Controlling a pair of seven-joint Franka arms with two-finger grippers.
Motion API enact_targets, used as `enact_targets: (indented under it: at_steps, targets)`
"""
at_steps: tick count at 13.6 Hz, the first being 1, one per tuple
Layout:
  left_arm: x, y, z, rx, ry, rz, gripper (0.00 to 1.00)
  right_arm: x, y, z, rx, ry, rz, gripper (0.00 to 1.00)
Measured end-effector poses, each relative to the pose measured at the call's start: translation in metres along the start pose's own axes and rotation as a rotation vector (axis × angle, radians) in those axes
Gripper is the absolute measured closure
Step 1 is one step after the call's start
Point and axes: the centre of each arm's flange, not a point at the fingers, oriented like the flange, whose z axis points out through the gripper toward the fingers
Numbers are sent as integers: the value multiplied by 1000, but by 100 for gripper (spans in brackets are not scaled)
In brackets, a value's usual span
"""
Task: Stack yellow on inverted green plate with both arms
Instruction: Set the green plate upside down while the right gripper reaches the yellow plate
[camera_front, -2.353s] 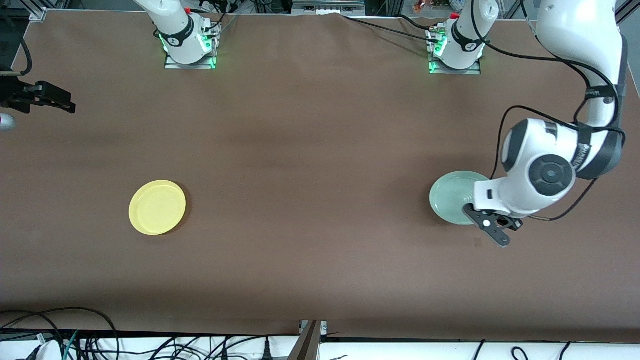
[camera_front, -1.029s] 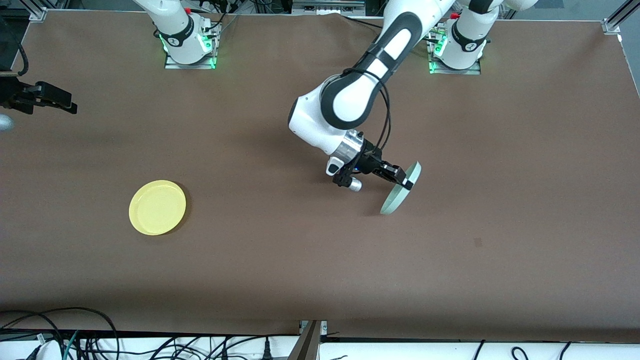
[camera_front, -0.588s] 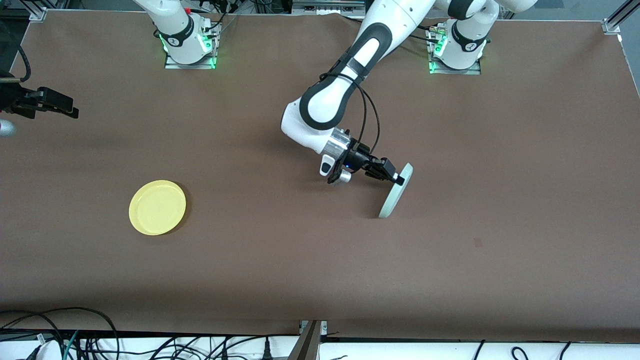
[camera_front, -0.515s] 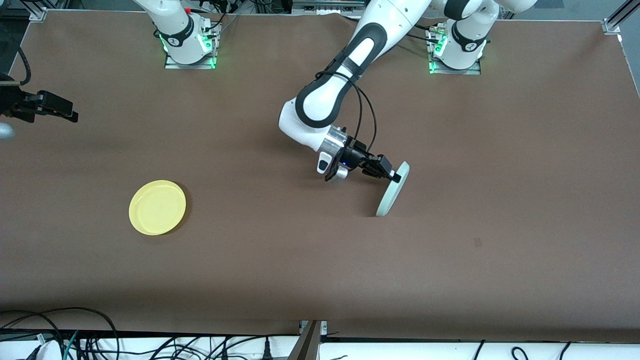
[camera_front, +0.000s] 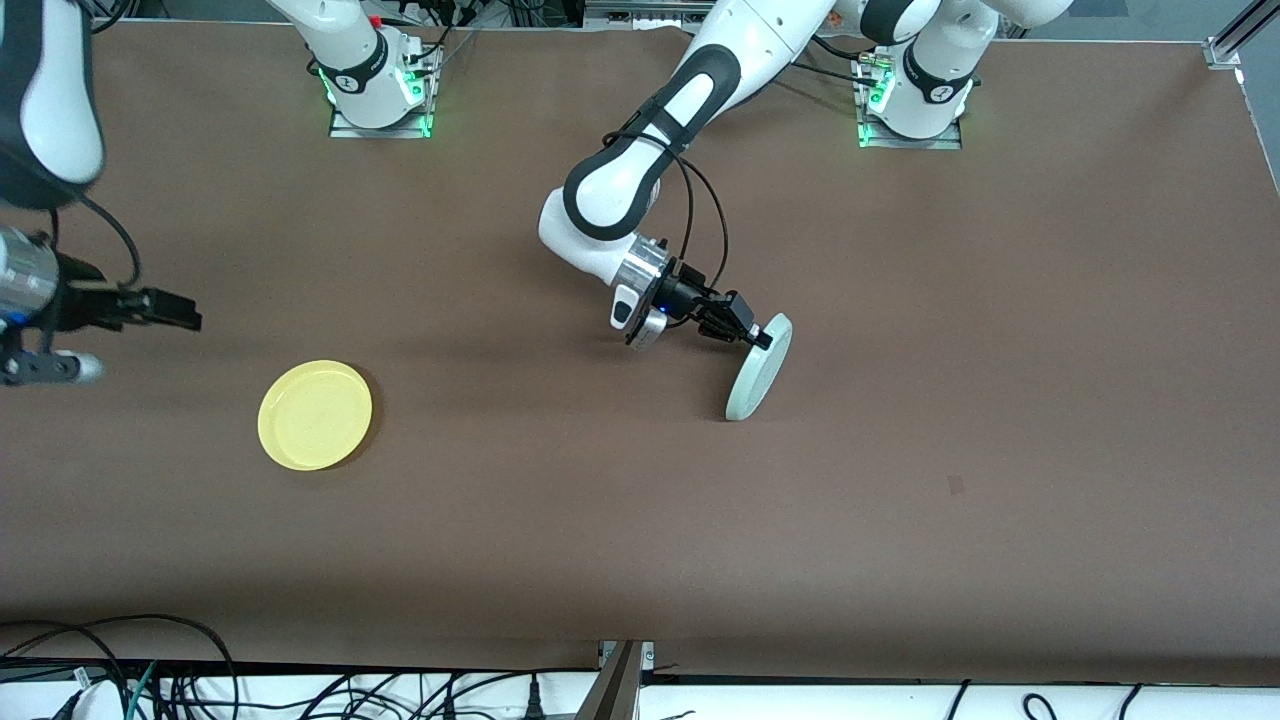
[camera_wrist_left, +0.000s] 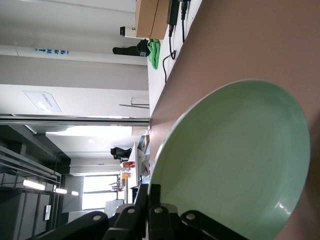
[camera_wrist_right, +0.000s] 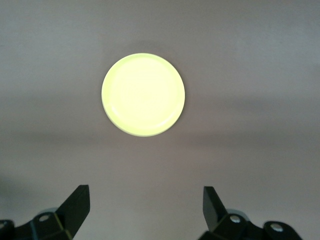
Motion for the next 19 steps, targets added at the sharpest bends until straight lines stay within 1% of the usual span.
enact_targets:
  at_steps: [1,3,5,6,7,8,10,11,12,13,14,16,17,19]
  targets:
    - [0,-1,-4,-29,-17,-4,90,13,0,21,-3,2,0,0]
    - [1,-2,-13,-110,-43,-9,71,34,3,66,-7,-11,5,0]
    - [3,-2,-25,-212,-63,-16,48,50,16,112,-8,-30,24,0]
    - [5,-4,-30,-257,-77,-24,39,56,23,132,-1,-36,37,0]
    - [9,-8,-35,-327,-100,-38,30,60,29,151,15,-42,53,0]
    - [17,-15,-40,-437,-139,-62,19,63,34,167,32,-47,69,0]
    - [46,-47,-30,-715,-272,-148,0,68,45,191,53,-49,97,0]
    - [65,-71,-12,-860,-347,-207,0,69,49,201,58,-51,106,0]
    - [83,-95,13,-989,-410,-263,0,70,51,209,63,-54,113,0]
    - [96,-115,40,-1080,-458,-308,0,71,52,218,67,-60,117,0]
    - [104,-130,63,-1133,-490,-335,0,72,53,226,69,-63,120,0]
    - [112,-151,95,-1204,-507,-338,0,75,55,242,80,-59,132,0]
    - [116,-166,112,-1245,-498,-324,0,76,55,250,93,-57,142,0]
    - [121,-204,165,-1308,-452,-288,0,78,54,261,110,-49,153,0]
